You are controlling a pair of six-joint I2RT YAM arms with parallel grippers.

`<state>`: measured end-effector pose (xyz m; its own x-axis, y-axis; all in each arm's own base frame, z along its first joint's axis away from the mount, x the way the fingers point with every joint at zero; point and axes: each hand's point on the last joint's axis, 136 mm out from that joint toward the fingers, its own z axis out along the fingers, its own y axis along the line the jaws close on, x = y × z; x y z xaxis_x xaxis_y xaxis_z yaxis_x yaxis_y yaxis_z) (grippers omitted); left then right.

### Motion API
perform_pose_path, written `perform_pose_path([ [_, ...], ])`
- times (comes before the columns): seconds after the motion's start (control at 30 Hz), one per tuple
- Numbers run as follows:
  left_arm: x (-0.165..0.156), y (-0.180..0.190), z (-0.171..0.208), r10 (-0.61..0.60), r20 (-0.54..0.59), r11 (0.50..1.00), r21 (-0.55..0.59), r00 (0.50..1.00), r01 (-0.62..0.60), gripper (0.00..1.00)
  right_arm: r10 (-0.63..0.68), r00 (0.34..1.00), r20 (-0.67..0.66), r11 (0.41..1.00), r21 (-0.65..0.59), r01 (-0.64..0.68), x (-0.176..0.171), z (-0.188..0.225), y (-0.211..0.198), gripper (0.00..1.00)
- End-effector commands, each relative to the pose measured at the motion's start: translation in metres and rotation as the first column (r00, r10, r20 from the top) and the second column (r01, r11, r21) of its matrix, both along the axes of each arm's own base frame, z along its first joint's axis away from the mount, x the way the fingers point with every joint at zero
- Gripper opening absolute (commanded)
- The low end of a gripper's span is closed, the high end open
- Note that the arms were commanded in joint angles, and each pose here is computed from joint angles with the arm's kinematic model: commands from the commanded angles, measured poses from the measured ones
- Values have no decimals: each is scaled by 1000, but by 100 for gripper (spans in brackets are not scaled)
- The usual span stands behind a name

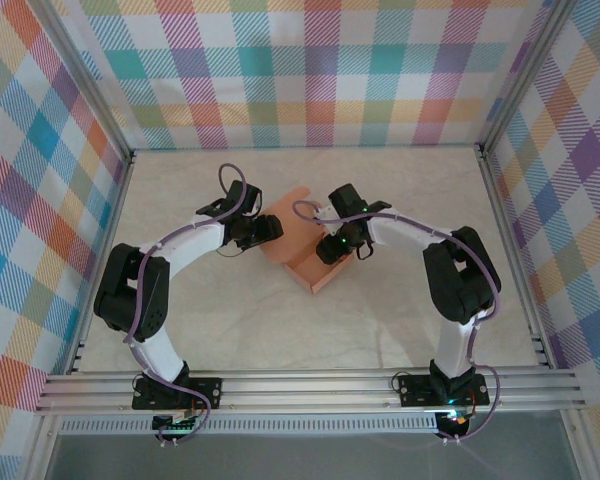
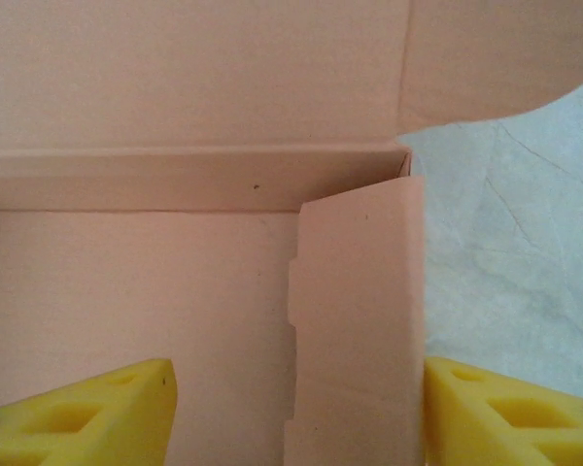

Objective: Fold the paper box

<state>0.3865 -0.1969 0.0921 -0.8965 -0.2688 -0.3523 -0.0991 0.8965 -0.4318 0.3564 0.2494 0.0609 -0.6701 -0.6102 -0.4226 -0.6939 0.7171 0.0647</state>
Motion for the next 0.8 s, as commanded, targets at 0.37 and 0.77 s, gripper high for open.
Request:
perform_pose_path([
  [0.37,-7,-14,18,-37,42,998,-49,998,39,61,-115,990,-82,993,7,116,21,-12,-4,24],
  [0.77,-8,-17,19,-44,44,997,-54,998,46,61,-70,994,-85,987,-153,56,9,-43,-23,6],
])
